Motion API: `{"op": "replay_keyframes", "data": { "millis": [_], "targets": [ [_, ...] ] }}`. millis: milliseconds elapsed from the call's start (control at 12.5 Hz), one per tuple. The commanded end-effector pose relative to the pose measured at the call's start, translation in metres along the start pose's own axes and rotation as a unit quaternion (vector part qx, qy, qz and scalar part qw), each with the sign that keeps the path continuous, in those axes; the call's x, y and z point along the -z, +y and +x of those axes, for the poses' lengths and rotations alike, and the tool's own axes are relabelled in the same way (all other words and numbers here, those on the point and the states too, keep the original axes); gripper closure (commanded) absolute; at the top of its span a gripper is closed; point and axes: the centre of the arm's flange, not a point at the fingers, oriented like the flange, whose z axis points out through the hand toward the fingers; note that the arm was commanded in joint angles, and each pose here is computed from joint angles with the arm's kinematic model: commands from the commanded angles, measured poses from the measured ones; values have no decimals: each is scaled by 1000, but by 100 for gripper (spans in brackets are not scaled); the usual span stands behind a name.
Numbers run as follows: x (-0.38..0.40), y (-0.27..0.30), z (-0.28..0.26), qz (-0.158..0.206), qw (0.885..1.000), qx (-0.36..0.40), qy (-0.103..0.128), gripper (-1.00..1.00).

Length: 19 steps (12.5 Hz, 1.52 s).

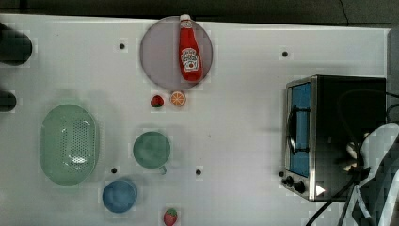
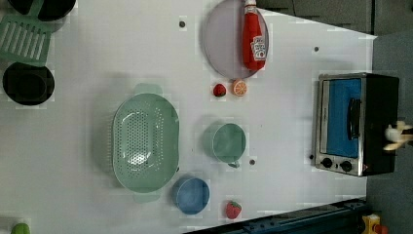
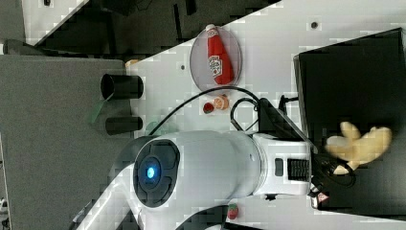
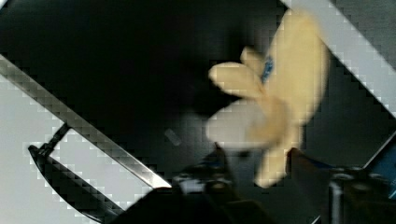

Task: Pick banana from table and place on oven.

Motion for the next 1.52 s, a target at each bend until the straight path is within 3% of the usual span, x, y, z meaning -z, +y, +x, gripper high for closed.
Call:
{"op": "replay_keyframes", "data": {
  "millis": [80,240,400,640,720,960,1120,1360,1520],
  "targets": [
    [15,-39,4,-2,998,52,31,-57],
    [16,-39,3,-1,998,52,29,-100],
    [30,-62,-2,6,996,74,40,-100],
    [93,-106,-24,42,994,61,82,-100],
    [112,-118,-41,55,994,45,78,-100],
    [152,-148,-114,57,998,-17,-10,-100],
    [185,-170,-163,57,995,-80,-26,-100],
    [226,-210,-227,74,994,-77,-1,-100],
    [240,-223,-253,64,996,-52,29,-100]
  ]
}}
